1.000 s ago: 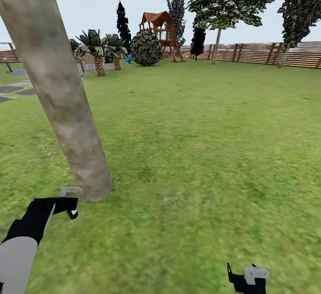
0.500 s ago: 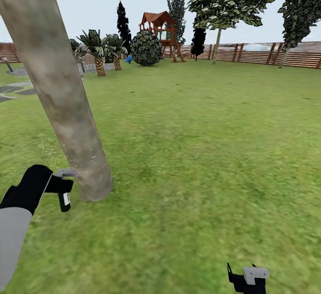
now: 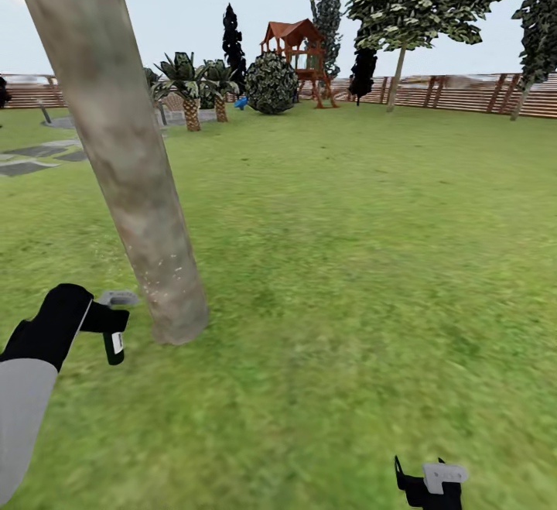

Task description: In the garden, pick up the pesticide atomizer on the floor and spray pesticide onto both trees until each tree trunk is fully covered.

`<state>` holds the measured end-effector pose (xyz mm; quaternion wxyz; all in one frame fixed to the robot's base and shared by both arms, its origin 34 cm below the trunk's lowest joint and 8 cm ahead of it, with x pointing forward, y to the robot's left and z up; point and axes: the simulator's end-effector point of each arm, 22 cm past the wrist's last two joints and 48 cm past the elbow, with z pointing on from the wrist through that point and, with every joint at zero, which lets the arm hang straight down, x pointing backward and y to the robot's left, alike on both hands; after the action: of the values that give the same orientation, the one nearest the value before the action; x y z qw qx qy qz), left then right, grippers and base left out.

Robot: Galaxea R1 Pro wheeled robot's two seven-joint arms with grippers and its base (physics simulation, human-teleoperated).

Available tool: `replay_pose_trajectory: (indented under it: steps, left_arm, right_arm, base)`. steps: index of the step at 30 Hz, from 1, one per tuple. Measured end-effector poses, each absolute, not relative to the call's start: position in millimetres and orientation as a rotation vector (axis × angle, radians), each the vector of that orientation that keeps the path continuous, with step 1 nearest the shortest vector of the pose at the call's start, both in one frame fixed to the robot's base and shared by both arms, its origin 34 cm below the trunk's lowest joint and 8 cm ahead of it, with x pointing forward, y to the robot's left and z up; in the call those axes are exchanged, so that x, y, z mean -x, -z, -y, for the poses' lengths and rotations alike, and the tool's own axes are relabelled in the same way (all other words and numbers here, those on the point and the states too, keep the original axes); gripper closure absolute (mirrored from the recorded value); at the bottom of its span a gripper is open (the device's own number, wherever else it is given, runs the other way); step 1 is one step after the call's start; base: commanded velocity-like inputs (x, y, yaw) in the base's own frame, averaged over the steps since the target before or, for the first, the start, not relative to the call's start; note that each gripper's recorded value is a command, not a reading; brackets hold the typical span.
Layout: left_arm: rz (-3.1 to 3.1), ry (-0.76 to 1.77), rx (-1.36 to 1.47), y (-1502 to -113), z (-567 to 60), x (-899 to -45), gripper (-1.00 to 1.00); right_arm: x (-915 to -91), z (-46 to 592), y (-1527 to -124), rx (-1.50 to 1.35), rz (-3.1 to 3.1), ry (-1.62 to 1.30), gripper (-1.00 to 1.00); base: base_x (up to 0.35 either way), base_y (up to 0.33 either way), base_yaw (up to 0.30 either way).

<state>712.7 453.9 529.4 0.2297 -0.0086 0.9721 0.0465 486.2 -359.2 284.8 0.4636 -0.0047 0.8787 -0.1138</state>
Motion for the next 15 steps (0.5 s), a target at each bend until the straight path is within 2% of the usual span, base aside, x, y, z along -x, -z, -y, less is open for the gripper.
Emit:
replay_pose_trajectory:
  steps: [10, 15]
  left_arm:
    - [-2.678, -0.135, 0.022, -527.3, -455.0, -711.1, 1.0]
    - [-2.677, -0.134, 0.028, -527.7, -456.0, -710.8, 1.0]
  right_arm:
    - [-486.3, 359.8, -284.8, 0.012, -2.159, 0.28, -1.0]
    - [-486.3, 359.8, -285.0, 0.012, -2.159, 0.281, -1.0]
  base:
    - [0.053, -0.264, 0.006]
    - [0.191, -0.226, 0.229]
